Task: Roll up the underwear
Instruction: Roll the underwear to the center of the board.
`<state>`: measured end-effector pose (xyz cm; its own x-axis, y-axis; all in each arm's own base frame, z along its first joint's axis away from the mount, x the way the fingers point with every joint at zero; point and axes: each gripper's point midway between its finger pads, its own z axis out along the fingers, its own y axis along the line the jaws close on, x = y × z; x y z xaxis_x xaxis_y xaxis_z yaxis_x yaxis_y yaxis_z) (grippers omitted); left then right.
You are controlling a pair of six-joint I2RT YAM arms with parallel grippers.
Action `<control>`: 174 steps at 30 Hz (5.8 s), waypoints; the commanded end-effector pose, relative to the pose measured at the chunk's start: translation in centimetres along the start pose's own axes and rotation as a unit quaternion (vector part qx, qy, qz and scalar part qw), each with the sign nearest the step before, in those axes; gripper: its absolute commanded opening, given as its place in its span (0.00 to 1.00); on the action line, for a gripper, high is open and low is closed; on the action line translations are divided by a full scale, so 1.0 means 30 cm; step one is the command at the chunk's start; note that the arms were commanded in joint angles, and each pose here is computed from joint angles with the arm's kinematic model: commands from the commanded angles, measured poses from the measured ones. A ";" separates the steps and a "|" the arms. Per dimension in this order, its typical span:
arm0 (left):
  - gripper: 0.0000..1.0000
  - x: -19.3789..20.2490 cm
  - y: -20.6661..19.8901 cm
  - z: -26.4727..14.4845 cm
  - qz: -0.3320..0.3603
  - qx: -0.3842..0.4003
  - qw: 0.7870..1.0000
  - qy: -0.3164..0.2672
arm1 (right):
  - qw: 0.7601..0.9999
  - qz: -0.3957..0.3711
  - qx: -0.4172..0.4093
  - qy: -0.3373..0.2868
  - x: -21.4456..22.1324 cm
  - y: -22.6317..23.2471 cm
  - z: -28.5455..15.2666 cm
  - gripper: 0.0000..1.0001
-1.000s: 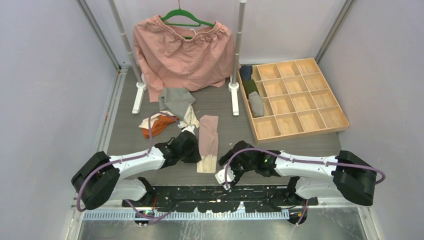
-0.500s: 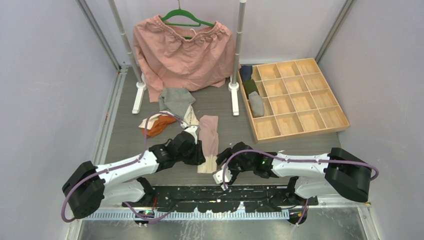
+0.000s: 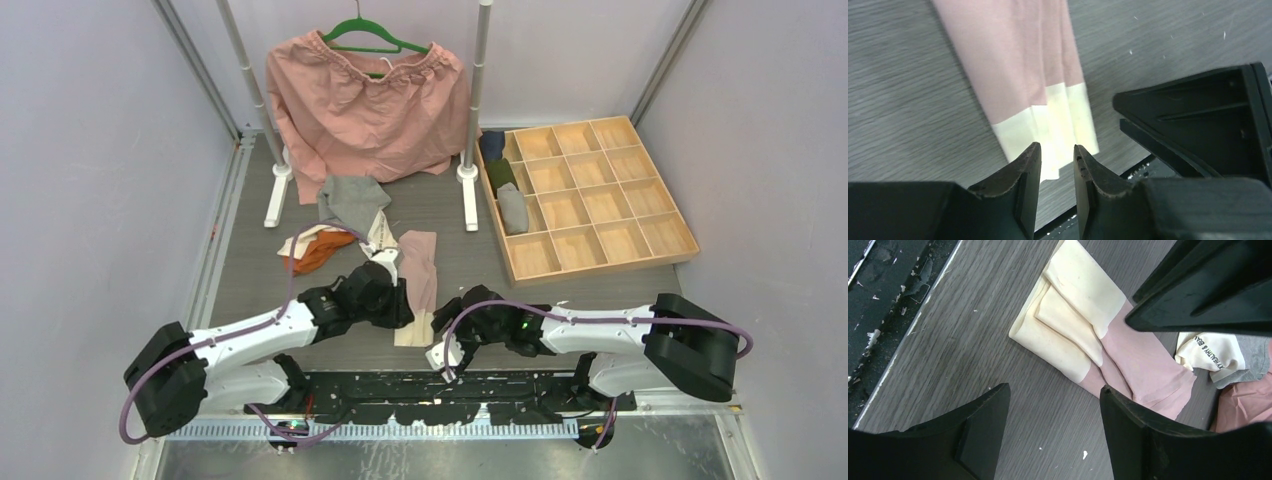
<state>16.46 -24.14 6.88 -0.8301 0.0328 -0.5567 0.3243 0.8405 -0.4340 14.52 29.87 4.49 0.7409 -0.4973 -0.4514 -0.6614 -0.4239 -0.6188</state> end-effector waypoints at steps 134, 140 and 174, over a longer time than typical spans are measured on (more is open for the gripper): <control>0.01 0.121 0.054 0.202 0.043 -0.019 0.998 0.036 | 0.987 -0.091 -0.130 0.017 -0.019 0.124 0.094 0.65; 0.01 0.125 0.062 0.196 0.047 -0.023 0.998 0.037 | 0.984 -0.095 -0.147 0.031 0.009 0.147 0.112 0.62; 0.01 0.030 0.030 0.164 0.015 -0.004 1.000 0.007 | 0.988 -0.012 -0.151 0.004 -0.024 0.185 0.151 0.01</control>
<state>18.41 -28.05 2.34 -0.8094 0.0771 -0.5822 0.3889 0.8132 -0.4330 14.09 34.42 2.10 0.8353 -0.4279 -0.3451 -0.5481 -0.5998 -0.5830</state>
